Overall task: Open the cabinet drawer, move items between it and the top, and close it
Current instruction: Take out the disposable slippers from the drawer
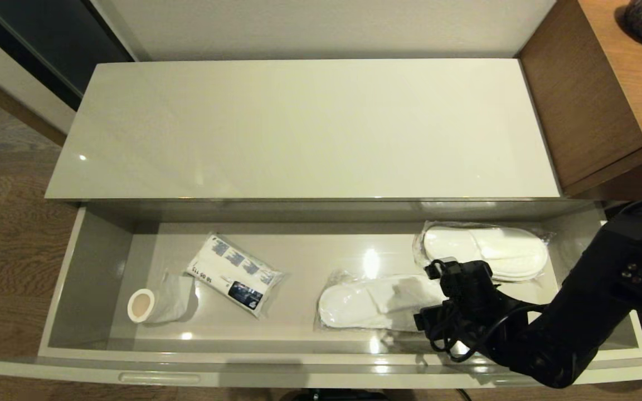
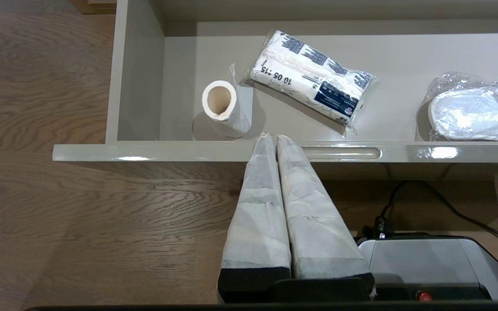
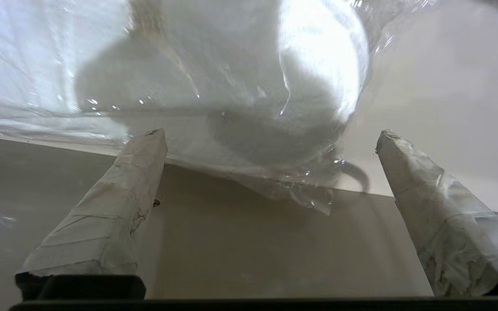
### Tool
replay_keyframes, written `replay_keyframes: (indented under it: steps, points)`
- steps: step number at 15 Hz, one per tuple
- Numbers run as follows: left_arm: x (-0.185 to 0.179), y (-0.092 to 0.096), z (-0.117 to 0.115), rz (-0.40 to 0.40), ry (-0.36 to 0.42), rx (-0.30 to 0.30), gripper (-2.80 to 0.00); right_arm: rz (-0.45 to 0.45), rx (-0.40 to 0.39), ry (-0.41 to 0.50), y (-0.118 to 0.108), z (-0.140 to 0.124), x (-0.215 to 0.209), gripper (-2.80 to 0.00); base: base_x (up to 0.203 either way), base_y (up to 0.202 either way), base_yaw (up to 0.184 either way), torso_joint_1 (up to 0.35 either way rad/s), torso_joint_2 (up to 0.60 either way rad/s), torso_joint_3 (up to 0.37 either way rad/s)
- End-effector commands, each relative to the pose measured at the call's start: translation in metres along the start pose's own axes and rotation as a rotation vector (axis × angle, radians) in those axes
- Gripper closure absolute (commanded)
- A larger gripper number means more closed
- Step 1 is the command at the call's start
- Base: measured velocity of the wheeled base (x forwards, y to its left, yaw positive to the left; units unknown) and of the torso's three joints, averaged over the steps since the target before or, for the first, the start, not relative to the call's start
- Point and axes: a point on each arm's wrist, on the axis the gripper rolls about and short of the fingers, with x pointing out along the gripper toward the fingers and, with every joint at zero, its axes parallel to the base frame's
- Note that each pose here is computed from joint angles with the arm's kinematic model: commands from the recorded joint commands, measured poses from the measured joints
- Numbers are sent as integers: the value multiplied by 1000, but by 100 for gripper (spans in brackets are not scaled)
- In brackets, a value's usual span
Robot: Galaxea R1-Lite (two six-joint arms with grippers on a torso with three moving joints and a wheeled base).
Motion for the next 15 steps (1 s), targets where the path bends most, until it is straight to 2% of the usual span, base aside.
replay_keyframes:
  steps: [1, 15]
  points:
    - [0, 0, 0, 1, 2, 0, 0, -12, -11, -46, 9, 6, -7, -280, 0, 0, 0, 0, 0, 0]
    - [0, 0, 0, 1, 1, 0, 0, 8, -26, -101, 19, 21, -14, -280, 0, 0, 0, 0, 0, 0]
